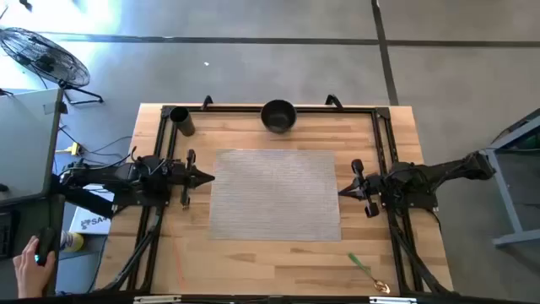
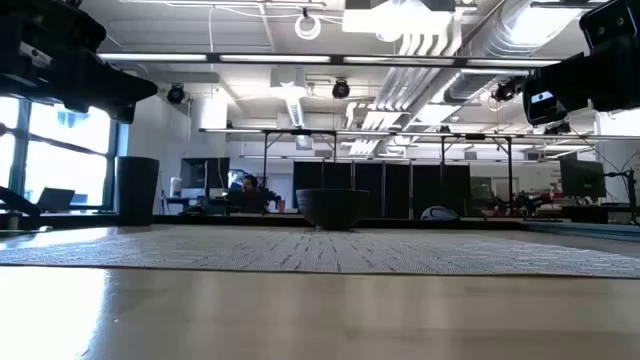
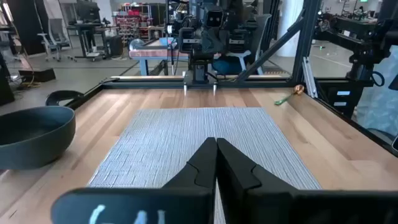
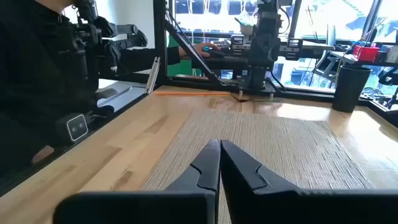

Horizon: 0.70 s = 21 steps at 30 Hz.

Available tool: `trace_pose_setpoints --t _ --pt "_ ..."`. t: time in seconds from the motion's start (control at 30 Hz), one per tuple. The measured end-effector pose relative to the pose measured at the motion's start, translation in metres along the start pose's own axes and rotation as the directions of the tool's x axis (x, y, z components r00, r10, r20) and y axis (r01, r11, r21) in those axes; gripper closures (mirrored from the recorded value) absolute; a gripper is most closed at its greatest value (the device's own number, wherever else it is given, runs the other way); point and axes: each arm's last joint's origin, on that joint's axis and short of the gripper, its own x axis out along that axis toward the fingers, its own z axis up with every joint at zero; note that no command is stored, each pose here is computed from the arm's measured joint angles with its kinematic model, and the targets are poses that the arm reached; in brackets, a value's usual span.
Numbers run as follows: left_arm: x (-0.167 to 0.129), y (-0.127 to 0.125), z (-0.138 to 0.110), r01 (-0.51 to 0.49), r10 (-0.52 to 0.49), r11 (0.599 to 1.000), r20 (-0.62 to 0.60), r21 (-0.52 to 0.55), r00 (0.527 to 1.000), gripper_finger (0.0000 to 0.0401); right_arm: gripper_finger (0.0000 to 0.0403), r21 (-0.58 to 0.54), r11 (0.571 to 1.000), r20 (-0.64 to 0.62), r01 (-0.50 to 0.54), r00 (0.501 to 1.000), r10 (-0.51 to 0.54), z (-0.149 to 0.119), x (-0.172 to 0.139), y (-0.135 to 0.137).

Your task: Pick & Place Utensil

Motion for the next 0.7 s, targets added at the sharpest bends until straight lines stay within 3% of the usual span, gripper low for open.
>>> trace_pose_setpoints --t 0.7 --pt "0.0000 0.0000 0.0000 0.000 0.000 1.000 0.000 0.000 1.000 0.0400 0.0398 0.000 1.000 0.000 0.000 1.000 0.000 -0.0001 0.0000 0.0000"
